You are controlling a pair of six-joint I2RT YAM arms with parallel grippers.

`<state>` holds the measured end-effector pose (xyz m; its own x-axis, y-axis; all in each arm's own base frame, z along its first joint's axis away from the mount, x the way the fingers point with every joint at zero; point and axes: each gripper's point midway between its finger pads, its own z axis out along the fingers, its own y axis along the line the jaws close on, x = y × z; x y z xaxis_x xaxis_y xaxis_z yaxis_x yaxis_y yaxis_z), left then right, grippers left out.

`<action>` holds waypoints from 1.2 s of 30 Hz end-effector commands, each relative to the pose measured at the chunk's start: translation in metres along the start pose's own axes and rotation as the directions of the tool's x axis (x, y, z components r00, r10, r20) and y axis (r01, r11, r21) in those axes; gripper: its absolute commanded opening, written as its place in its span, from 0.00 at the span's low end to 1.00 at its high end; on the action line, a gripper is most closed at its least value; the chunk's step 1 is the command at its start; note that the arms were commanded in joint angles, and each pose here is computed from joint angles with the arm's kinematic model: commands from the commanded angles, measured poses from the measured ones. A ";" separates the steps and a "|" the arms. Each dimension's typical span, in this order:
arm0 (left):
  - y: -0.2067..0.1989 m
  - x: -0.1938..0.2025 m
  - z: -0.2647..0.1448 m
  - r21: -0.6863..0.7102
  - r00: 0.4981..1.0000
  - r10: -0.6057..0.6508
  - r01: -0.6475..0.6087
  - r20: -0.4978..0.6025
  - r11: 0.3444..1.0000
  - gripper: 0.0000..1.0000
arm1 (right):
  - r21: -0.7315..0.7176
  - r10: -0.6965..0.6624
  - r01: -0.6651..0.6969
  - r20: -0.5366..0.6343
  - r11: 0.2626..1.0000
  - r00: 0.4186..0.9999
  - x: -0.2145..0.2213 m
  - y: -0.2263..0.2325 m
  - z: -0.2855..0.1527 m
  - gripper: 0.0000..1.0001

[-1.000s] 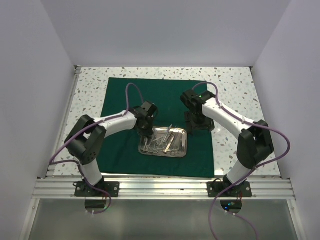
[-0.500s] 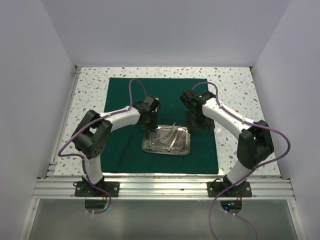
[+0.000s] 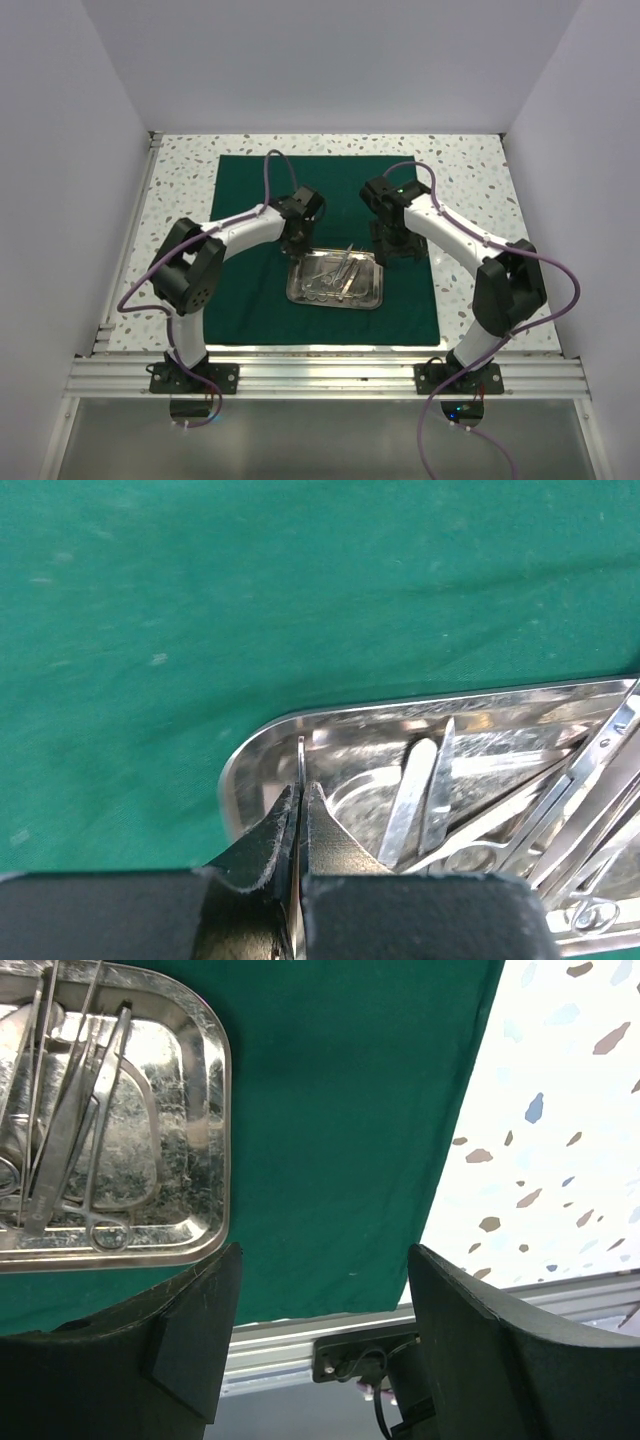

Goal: Open and lay out the surgical kit
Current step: Pick up the medical item from the container, then place the medical item in the surgical kit.

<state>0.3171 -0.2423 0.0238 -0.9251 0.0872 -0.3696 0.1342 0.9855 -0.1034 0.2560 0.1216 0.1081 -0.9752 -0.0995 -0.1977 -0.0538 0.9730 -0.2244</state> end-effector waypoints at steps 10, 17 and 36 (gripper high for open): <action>-0.027 -0.111 -0.059 0.042 0.977 0.041 -0.051 0.208 0.998 0.00 | -0.017 0.008 -0.007 0.033 1.000 0.999 -0.010 0.000 -0.008 0.70; -0.039 -0.211 -0.028 0.150 0.930 -0.025 -0.032 0.366 0.988 0.00 | -0.035 0.023 -0.022 0.018 0.999 1.000 0.002 0.001 -0.002 0.70; -0.030 -0.279 -0.045 0.209 0.839 -0.051 -0.075 0.541 0.975 0.84 | -0.062 0.023 -0.024 -0.016 0.998 1.000 0.020 0.004 0.007 0.69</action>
<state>0.5633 -0.2950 0.0755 -0.7142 -0.0340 -0.6992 0.2230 0.9357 -0.2734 0.2369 0.1155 0.0926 -0.9832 -0.0933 -0.1570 -0.0592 0.9760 -0.2094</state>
